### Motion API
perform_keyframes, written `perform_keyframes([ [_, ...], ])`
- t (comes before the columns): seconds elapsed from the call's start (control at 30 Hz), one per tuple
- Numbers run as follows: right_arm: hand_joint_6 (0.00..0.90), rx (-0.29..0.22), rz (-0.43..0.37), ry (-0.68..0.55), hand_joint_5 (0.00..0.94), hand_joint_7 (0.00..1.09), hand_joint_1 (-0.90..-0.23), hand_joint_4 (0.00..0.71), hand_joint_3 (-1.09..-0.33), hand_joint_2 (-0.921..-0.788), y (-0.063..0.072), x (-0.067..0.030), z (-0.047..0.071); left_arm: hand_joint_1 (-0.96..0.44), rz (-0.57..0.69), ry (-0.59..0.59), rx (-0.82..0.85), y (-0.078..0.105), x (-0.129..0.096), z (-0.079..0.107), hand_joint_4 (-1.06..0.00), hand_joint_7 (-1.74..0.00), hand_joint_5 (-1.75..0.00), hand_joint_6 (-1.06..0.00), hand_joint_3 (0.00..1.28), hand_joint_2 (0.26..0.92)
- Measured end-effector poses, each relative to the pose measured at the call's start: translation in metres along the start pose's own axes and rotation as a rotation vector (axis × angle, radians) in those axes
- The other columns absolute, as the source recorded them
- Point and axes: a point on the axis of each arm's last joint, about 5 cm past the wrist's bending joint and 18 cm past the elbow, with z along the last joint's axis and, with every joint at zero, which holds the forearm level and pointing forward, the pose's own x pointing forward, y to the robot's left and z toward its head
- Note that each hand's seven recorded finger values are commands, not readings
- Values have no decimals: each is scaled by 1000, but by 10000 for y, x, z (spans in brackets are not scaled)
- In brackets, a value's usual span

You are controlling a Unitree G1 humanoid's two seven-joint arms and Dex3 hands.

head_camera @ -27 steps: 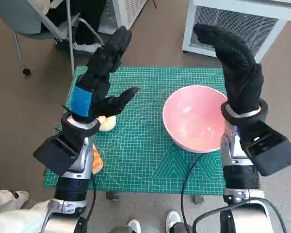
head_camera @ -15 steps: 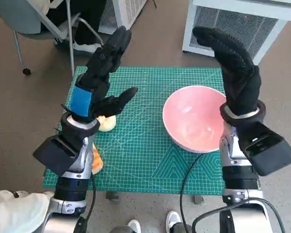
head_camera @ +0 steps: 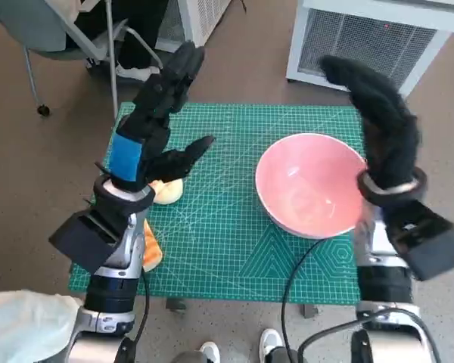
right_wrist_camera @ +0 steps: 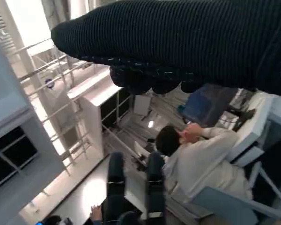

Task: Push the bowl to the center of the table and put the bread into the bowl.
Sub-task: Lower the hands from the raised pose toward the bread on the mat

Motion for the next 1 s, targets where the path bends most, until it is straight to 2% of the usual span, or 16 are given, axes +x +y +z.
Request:
perform_keyframes([
  [0.2,-1,-40,-120,88,43,530,-498,217,-865,-921,-239,-245,-31,-421,6,-1,2,54,-20,7,-233,-34,0,-299,257,921],
  [0.43,-1,-71,-280,189,48,534,-486,221,-864,-921,-339,-508,-86,-427,12,10,4,76,-54,0,-232,-36,0,-306,255,921],
  [0.7,-1,-115,-381,327,41,466,-463,203,-927,-921,-315,-783,-179,-422,18,16,4,84,-70,-4,-227,-35,0,-309,255,921],
  [0.87,-1,-103,-427,411,31,431,-456,181,-946,-921,-246,-943,-239,-412,24,26,6,95,-101,-11,-229,-36,-1,-313,256,921],
  [1.0,-1,-81,-445,468,31,425,-448,180,-958,-921,-148,-1023,-292,-416,25,28,9,104,-105,-10,-230,-36,-2,-315,256,921],
])
